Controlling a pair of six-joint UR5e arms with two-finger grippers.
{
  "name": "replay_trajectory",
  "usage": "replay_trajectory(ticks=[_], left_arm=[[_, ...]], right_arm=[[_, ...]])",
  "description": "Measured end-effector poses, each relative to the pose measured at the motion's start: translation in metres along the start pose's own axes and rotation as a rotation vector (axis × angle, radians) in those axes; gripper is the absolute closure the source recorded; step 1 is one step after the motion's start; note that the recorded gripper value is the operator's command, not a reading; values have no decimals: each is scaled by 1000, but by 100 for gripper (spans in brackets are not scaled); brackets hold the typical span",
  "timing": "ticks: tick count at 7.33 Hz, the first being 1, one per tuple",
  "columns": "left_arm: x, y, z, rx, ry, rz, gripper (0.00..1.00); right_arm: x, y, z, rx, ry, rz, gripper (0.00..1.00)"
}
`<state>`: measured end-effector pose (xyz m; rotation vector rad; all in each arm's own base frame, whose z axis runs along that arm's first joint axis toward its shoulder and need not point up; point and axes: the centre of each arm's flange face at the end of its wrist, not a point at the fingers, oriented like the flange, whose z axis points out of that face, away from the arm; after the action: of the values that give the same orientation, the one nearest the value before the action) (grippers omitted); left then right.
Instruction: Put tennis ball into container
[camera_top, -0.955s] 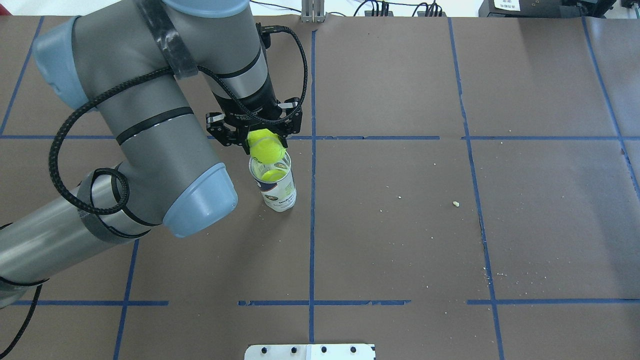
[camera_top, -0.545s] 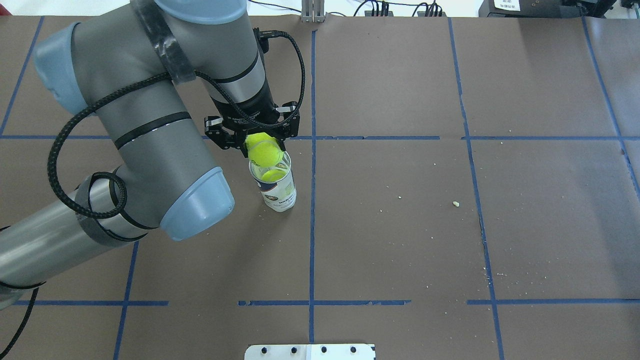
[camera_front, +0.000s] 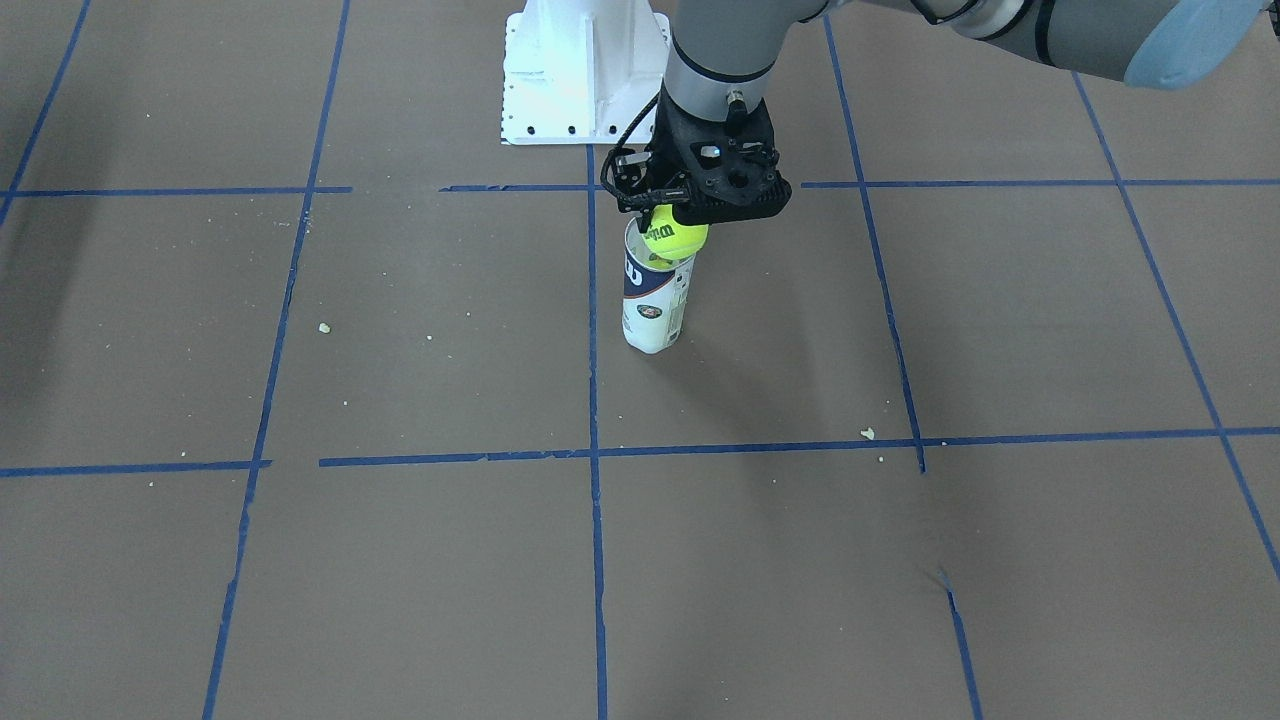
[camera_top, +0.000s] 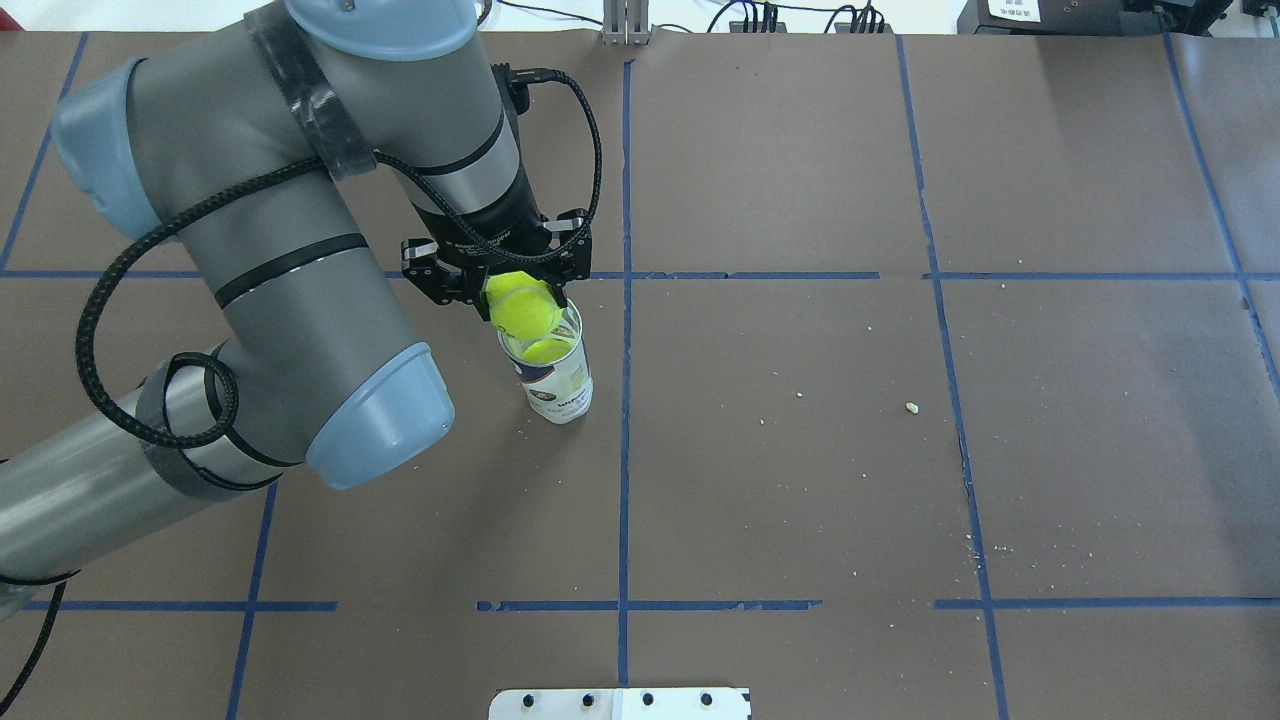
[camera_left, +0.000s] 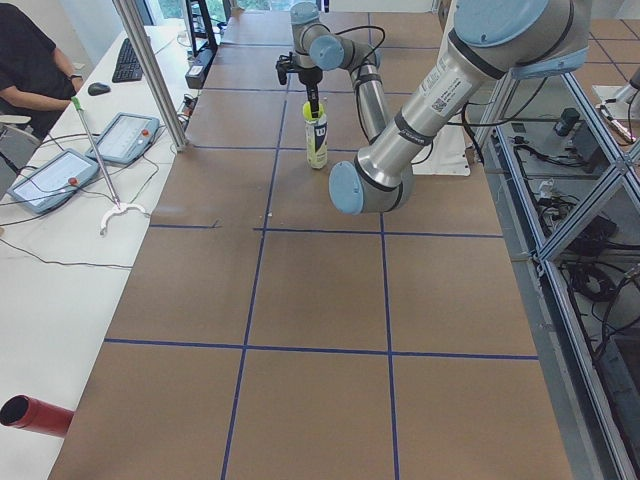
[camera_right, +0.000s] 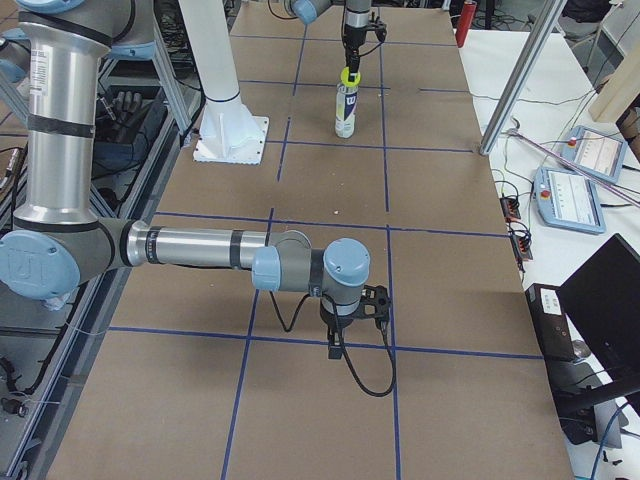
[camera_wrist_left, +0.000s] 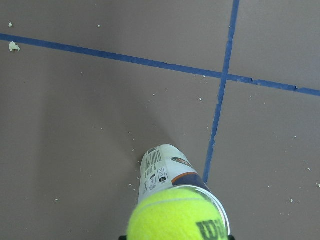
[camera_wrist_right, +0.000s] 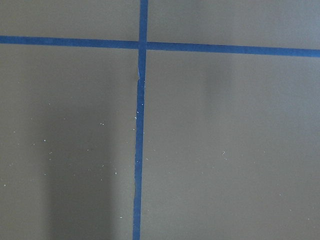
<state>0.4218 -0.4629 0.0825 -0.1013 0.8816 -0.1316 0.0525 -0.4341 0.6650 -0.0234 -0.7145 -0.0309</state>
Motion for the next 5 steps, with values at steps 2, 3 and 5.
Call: replay_trajectory(ticks=[2, 3, 5], left_arm=[[3, 2, -3, 0, 7, 3, 0], [3, 2, -3, 1, 9, 4, 0], [3, 3, -3, 1, 10, 5, 0]], right_arm=[[0, 0, 0, 0, 0, 0, 0], [0, 0, 0, 0, 0, 0, 0], [0, 0, 0, 0, 0, 0, 0]])
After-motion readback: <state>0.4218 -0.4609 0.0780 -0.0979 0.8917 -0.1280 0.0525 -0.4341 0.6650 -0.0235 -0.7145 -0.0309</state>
